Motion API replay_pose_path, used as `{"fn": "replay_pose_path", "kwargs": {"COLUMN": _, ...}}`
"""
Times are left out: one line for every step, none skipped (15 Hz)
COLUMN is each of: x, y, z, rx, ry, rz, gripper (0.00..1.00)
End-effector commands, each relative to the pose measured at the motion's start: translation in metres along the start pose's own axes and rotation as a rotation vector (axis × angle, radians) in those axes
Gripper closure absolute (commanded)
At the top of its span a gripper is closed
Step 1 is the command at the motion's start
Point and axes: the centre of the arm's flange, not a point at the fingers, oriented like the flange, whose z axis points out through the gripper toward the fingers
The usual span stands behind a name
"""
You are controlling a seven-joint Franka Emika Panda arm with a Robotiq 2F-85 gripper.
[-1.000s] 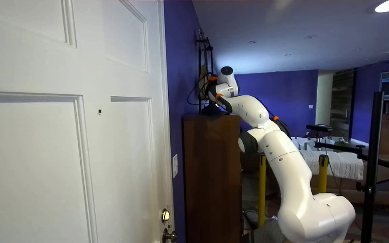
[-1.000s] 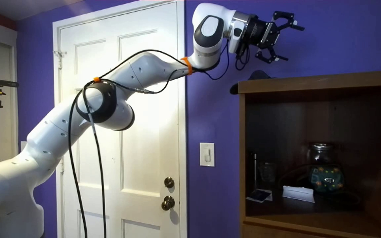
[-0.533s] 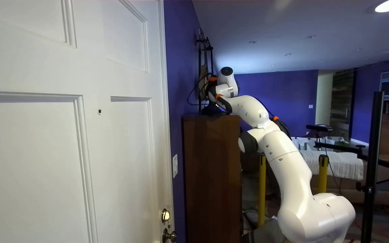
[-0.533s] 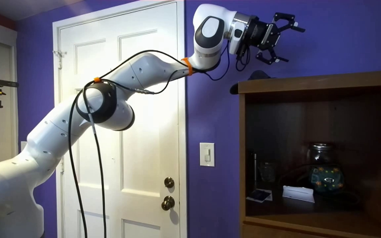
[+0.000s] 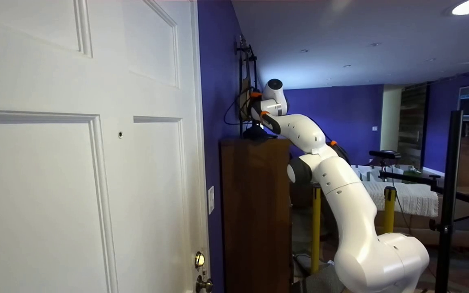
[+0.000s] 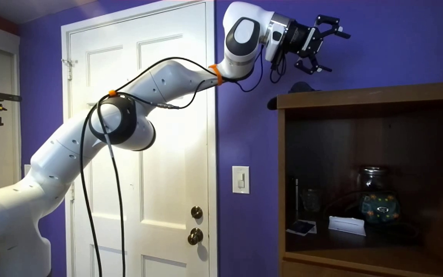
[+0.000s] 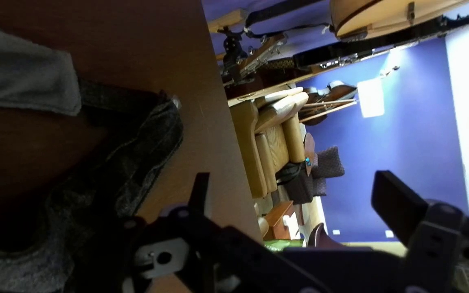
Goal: Put the cap on top of the cabinet
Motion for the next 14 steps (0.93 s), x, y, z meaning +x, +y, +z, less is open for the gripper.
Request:
{"fn": "replay_pose_path", "kwargs": {"x": 0.007, "y": -0.017, "z": -0.028, "rx": -0.013, "ry": -0.123, "rz": -0.123, "gripper": 0.00}}
{"fn": "replay_pose_path", "kwargs": {"x": 0.007, "y": -0.021, "z": -0.035, "rx": -0.018, "ry": -0.139, "rz": -0.169, "gripper": 0.00}}
{"fn": "replay_pose_path", "kwargs": {"x": 0.007, "y": -0.025, "z": -0.042, "rx": -0.014, "ry": -0.130, "rz": -0.240, "gripper": 0.00}}
{"fn": "replay_pose_path", "kwargs": {"x": 0.008, "y": -0.030, "z": -0.048, "rx": -0.025, "ry": -0.139, "rz": -0.306, "gripper": 0.00}}
{"fn": "replay_pose_path", "kwargs": {"x": 0.009, "y": -0.033, "z": -0.054, "rx": -0.033, "ry": -0.132, "rz": -0.367, "gripper": 0.00}}
{"fn": "replay_pose_path", "kwargs": {"x": 0.009, "y": -0.035, "z": -0.059, "rx": -0.041, "ry": -0.133, "rz": -0.428, "gripper": 0.00}}
{"fn": "replay_pose_path", "kwargs": {"x": 0.010, "y": -0.037, "z": -0.064, "rx": -0.058, "ry": -0.141, "rz": -0.482, "gripper": 0.00}}
{"fn": "replay_pose_path", "kwargs": {"x": 0.010, "y": -0.038, "z": -0.069, "rx": -0.077, "ry": -0.145, "rz": -0.536, "gripper": 0.00}}
{"fn": "replay_pose_path", "kwargs": {"x": 0.010, "y": -0.038, "z": -0.073, "rx": -0.089, "ry": -0.155, "rz": -0.591, "gripper": 0.00}}
{"fn": "replay_pose_path", "kwargs": {"x": 0.011, "y": -0.038, "z": -0.078, "rx": -0.112, "ry": -0.170, "rz": -0.640, "gripper": 0.00}}
{"fn": "replay_pose_path", "kwargs": {"x": 0.011, "y": -0.037, "z": -0.082, "rx": -0.132, "ry": -0.183, "rz": -0.690, "gripper": 0.00}}
{"fn": "replay_pose_path", "kwargs": {"x": 0.011, "y": -0.037, "z": -0.087, "rx": -0.159, "ry": -0.202, "rz": -0.736, "gripper": 0.00}}
{"fn": "replay_pose_path", "kwargs": {"x": 0.011, "y": -0.036, "z": -0.093, "rx": -0.186, "ry": -0.226, "rz": -0.776, "gripper": 0.00}}
{"fn": "replay_pose_path", "kwargs": {"x": 0.011, "y": -0.033, "z": -0.098, "rx": -0.208, "ry": -0.249, "rz": -0.821, "gripper": 0.00}}
